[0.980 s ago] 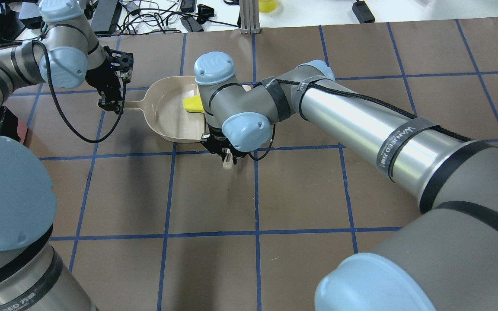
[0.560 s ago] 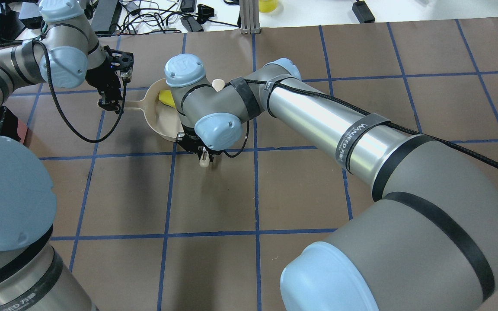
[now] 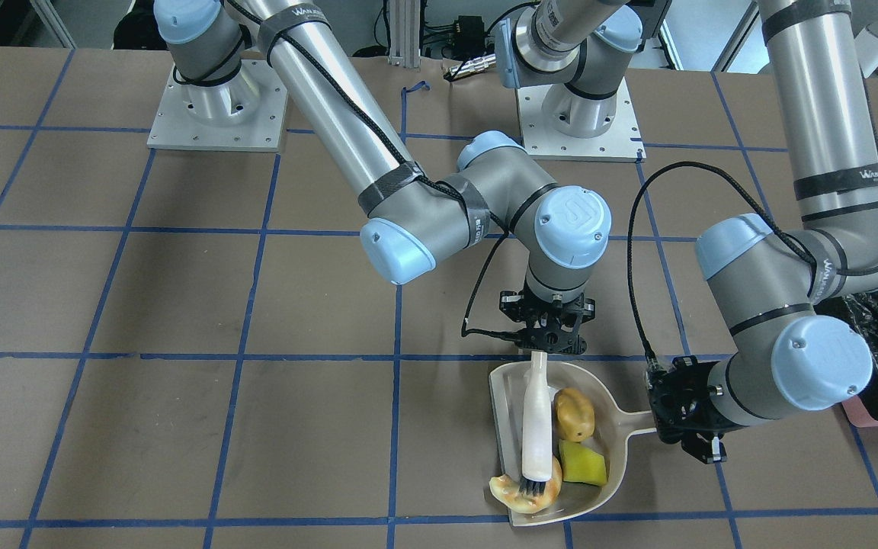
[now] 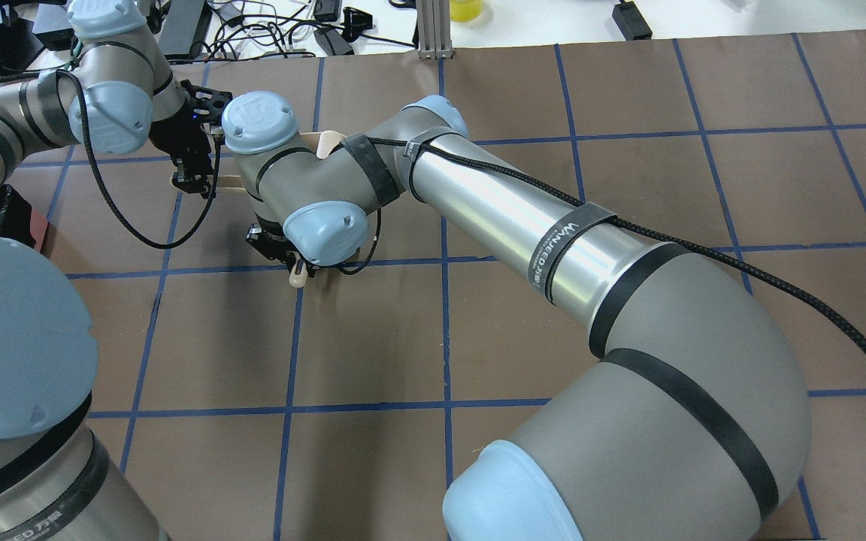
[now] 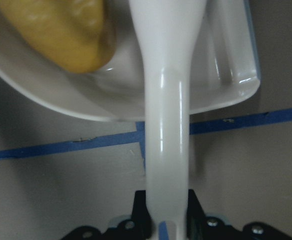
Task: Sweep and dump trash into bin
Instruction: 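Sweep the sponge, pretzel and potato into the dustpan with the right gripper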
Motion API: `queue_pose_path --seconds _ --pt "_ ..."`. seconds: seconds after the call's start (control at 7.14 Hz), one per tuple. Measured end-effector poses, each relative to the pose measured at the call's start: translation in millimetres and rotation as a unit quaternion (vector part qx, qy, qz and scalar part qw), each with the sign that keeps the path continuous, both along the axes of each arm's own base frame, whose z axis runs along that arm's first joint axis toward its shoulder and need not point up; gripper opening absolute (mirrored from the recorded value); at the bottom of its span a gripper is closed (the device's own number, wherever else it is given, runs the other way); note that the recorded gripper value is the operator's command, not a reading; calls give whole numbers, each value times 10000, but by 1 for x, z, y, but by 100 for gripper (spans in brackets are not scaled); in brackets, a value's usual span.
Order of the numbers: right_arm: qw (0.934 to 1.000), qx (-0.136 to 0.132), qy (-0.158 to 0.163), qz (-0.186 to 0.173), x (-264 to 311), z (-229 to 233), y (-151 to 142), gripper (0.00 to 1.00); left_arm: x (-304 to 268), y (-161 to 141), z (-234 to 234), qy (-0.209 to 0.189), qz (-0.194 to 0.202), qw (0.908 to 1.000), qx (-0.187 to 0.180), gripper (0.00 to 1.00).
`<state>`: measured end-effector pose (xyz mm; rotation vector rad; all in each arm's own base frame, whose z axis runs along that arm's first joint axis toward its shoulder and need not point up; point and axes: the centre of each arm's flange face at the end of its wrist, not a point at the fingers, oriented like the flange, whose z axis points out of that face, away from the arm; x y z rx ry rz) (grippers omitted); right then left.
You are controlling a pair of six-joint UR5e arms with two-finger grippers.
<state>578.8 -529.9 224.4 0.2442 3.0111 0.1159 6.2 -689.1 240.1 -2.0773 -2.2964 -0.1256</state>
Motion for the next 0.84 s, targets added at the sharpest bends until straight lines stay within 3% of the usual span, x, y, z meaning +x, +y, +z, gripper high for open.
queue_pose_path --seconds 0.42,0.84 --pt "10000 22 38 -40 11 15 13 0 0 0 0 16 2 10000 -3 32" --pt "9981 224 482 308 -28 65 14 0 2 0 1 32 10 10000 -13 26"
